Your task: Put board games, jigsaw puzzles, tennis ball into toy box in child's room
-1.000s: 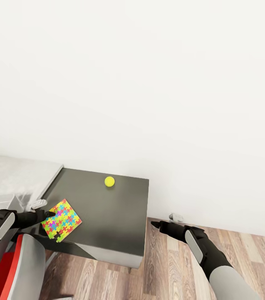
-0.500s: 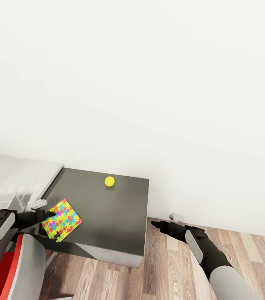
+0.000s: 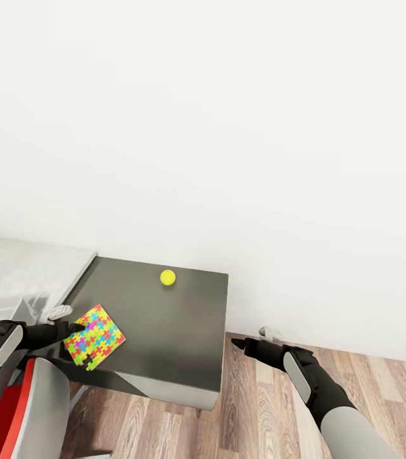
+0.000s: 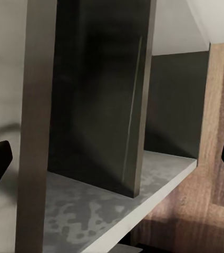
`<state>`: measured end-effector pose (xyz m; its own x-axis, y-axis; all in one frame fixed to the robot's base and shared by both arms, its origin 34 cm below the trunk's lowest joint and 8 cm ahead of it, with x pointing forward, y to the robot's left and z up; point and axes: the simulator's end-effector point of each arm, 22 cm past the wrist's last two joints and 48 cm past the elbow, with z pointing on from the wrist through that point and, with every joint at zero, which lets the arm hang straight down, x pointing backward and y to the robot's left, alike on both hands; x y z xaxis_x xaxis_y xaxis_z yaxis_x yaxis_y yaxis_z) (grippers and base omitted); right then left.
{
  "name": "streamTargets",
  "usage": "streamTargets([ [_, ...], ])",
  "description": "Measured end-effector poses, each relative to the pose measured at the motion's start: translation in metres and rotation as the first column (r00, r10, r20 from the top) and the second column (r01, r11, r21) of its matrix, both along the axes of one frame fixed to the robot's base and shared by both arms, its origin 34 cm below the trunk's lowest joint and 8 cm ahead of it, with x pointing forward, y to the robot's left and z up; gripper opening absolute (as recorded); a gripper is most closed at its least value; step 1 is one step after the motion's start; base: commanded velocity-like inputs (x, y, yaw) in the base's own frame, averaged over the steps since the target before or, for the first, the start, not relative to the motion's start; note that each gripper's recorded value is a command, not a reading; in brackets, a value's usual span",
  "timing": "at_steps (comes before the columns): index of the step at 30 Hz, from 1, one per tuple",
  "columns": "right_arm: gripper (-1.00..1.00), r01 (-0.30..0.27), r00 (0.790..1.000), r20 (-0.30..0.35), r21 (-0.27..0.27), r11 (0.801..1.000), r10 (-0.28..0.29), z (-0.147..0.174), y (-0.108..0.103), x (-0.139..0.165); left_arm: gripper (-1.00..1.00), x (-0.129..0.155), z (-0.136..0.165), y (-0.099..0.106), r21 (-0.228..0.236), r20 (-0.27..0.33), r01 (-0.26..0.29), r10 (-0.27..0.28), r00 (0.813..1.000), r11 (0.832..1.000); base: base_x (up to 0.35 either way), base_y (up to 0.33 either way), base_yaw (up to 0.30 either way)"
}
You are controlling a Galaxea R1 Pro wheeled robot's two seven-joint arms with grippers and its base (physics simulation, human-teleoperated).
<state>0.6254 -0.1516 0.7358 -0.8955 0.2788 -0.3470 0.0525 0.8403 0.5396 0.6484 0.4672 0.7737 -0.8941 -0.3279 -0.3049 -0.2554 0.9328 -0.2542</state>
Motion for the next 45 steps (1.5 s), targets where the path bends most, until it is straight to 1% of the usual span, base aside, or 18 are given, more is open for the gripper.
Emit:
streamTargets([
  [9,1.00,0.000,1.000,0.000,0.001,1.000,0.000,0.0002,0.0010,0.0000,1.00,-0.0001,-0.0004,-0.0007,-0.001,-0.001,0.000,0.000,1.000,1.000,0.000,-0.127,0.000],
  [16,1.00,-0.001,1.000,0.000,0.003,1.000,0.001,0.0003,0.0019,0.0000,1.00,0.0000,-0.0003,-0.0008,-0.001,0.000,0.000,0.000,1.000,1.000,0.000,-0.037,0.000],
  [45,1.00,-0.003,1.000,0.000,0.005,1.000,0.003,0.0006,0.0035,-0.0002,1.00,0.0007,-0.0012,-0.0041,-0.005,0.001,0.003,-0.003,1.000,1.000,0.000,-0.144,0.000],
])
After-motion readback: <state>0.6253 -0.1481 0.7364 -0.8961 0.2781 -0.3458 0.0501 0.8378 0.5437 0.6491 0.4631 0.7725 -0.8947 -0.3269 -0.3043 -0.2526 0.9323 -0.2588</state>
